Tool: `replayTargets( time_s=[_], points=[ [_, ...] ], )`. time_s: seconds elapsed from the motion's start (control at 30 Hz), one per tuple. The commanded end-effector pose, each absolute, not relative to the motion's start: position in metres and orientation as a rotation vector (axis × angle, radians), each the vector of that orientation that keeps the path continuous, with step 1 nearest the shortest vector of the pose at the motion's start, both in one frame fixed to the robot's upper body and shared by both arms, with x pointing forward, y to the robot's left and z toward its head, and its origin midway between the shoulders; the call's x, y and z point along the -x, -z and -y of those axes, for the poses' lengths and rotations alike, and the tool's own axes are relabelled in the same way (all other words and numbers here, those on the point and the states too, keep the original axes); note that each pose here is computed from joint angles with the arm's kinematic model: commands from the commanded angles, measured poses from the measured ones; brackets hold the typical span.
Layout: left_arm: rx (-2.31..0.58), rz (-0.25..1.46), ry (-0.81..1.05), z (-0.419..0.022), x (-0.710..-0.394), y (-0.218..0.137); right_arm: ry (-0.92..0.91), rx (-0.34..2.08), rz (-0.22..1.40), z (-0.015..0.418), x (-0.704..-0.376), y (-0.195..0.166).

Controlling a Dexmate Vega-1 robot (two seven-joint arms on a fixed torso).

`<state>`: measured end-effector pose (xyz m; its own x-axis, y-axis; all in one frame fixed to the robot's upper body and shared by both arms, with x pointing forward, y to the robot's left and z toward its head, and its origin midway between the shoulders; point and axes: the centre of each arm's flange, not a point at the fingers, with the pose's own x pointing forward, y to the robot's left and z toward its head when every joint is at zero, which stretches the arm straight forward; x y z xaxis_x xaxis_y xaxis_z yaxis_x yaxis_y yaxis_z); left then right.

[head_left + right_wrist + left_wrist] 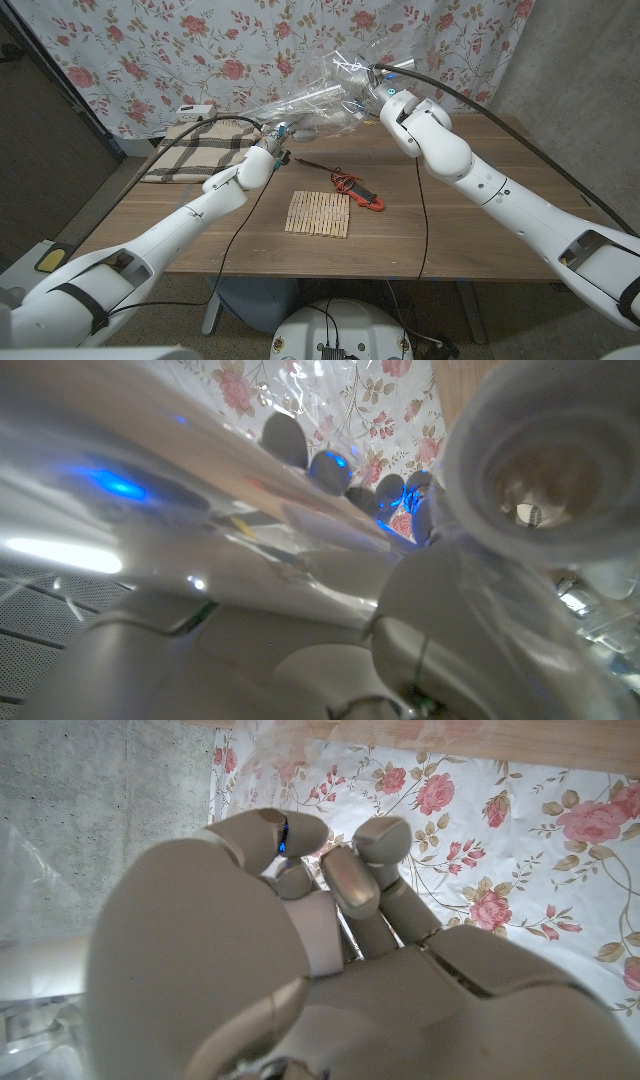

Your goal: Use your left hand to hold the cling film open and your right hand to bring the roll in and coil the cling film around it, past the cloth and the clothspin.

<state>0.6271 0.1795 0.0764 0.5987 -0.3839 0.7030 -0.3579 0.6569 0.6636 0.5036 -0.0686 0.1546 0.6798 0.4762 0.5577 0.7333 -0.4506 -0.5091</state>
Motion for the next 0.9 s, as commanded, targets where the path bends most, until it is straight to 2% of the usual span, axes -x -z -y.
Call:
replayTargets(
  time_s=[0.03, 0.9],
  points=[
    [-0.874, 0.978, 0.005, -0.183, -0.622, -0.075, 0.431, 2.143, 0.923, 0.065, -0.5, -0.149],
    [-0.884, 1.017, -0.029, -0.177, -0.606, -0.076, 0.416, 2.16, 0.929, 0.065, -0.491, -0.141]
  ],
)
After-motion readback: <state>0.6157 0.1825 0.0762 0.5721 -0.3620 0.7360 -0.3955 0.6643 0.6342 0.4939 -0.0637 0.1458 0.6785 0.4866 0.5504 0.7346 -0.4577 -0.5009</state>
